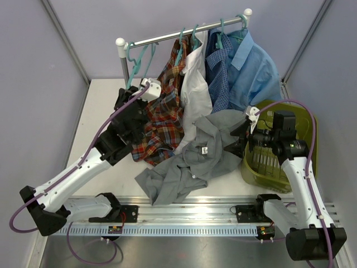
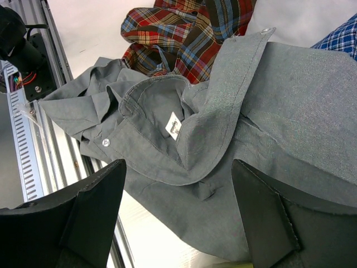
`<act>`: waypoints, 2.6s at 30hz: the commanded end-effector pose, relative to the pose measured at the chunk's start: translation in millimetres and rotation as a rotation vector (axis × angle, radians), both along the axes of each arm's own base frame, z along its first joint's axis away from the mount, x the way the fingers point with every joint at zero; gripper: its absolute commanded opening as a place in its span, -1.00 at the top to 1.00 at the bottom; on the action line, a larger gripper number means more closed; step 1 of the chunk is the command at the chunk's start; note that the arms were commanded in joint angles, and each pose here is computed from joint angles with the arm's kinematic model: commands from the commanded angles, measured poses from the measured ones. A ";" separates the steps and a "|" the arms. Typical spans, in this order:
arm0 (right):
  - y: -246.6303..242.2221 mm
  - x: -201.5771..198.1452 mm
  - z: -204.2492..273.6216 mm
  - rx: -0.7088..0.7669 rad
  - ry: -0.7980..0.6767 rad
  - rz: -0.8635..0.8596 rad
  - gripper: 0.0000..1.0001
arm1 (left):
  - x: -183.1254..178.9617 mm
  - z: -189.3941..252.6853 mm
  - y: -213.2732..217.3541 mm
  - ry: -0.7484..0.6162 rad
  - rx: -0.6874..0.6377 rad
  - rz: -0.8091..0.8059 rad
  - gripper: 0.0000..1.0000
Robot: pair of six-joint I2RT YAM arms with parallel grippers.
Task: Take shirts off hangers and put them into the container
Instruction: Hang the hanger back to the clothesline with the left arm
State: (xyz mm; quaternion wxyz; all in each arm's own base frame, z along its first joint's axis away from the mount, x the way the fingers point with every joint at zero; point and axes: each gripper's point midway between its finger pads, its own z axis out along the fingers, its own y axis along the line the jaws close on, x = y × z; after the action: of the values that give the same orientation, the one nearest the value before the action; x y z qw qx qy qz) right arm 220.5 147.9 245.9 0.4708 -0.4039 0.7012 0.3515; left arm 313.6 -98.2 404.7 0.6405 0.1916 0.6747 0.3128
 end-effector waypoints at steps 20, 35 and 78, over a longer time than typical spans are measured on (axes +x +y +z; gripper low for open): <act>-7.5 6.8 2.9 0.023 -0.021 -0.013 -0.69 | 31.9 26.5 -6.3 -0.153 -0.105 0.257 1.00; -11.6 6.6 4.9 0.031 -0.025 -0.027 -0.69 | 41.0 14.0 -0.1 -0.117 -0.093 0.322 1.00; -25.9 -15.4 29.6 -0.143 -0.147 0.163 -0.71 | -103.6 23.1 -43.4 0.150 -0.681 -0.639 -0.98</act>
State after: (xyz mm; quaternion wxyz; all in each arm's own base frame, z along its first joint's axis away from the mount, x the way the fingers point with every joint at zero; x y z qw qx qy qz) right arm 216.8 124.9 251.9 0.4571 -0.4438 0.6933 0.3369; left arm 234.5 -104.5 445.8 0.6990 0.1309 0.7023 -0.0335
